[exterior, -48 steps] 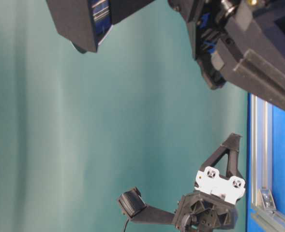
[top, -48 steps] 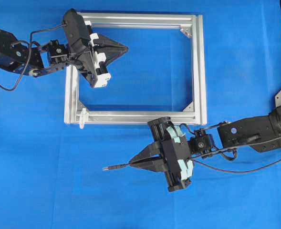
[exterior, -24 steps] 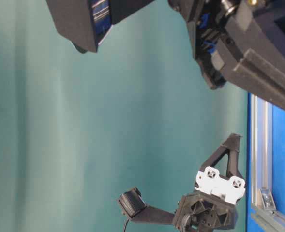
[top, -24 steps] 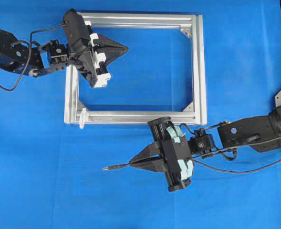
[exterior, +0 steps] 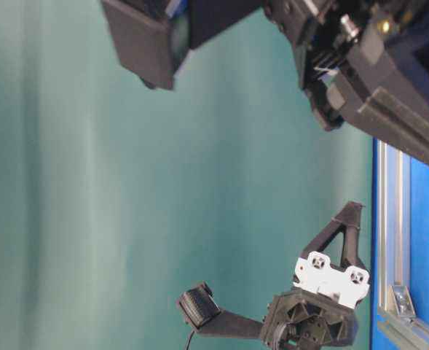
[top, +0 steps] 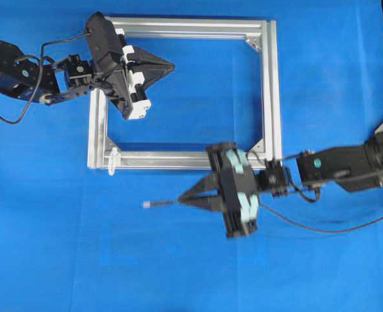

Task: Insert the wire through the string loop located on the left side.
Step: 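Carry the cable plug with the right gripper toward the white zip-tie loop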

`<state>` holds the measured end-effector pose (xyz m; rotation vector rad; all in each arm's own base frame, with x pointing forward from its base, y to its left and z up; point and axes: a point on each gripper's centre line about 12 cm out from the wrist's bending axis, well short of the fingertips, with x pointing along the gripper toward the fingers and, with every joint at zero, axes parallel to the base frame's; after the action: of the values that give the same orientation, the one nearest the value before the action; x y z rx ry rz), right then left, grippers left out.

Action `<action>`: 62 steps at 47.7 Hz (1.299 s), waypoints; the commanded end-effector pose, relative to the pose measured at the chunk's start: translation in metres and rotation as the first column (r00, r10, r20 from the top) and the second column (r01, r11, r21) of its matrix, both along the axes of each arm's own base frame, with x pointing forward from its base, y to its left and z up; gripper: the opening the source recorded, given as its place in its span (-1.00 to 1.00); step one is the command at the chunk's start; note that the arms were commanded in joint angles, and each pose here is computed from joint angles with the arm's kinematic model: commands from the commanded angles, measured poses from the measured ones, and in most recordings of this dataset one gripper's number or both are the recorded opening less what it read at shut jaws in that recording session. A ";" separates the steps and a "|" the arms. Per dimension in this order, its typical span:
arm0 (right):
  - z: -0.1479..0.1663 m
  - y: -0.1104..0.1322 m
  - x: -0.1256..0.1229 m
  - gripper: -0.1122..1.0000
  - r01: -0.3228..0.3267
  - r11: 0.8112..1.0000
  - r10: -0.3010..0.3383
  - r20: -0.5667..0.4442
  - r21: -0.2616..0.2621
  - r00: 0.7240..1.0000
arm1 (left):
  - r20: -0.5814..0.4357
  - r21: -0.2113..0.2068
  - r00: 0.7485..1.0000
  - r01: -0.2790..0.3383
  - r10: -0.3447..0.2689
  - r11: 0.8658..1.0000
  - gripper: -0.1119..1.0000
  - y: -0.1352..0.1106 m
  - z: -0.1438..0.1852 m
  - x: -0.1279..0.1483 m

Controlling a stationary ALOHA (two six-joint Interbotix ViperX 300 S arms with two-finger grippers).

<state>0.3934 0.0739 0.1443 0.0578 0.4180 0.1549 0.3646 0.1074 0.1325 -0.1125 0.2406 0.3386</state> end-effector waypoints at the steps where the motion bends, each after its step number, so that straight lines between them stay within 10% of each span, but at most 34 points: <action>1: 0.015 -0.013 0.002 -0.80 0.035 0.999 -0.036 0.042 0.010 0.998 | 0.046 0.012 0.999 0.003 -0.004 1.000 -0.80 -0.001 0.016 0.001; 17: 0.009 -0.050 0.000 -0.80 0.125 0.992 -0.125 0.022 0.005 0.992 | 0.045 0.012 0.999 0.005 -0.006 1.000 -0.80 -0.002 0.016 0.001; 62: -0.002 -0.048 0.052 -0.80 0.129 0.992 -0.130 0.089 0.017 0.988 | 0.046 0.012 0.999 0.003 -0.004 1.000 -0.80 -0.001 0.016 0.001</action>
<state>0.4392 0.0269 0.1273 0.0846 0.3657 0.0336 0.3643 0.1073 0.1322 -0.1139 0.2403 0.3389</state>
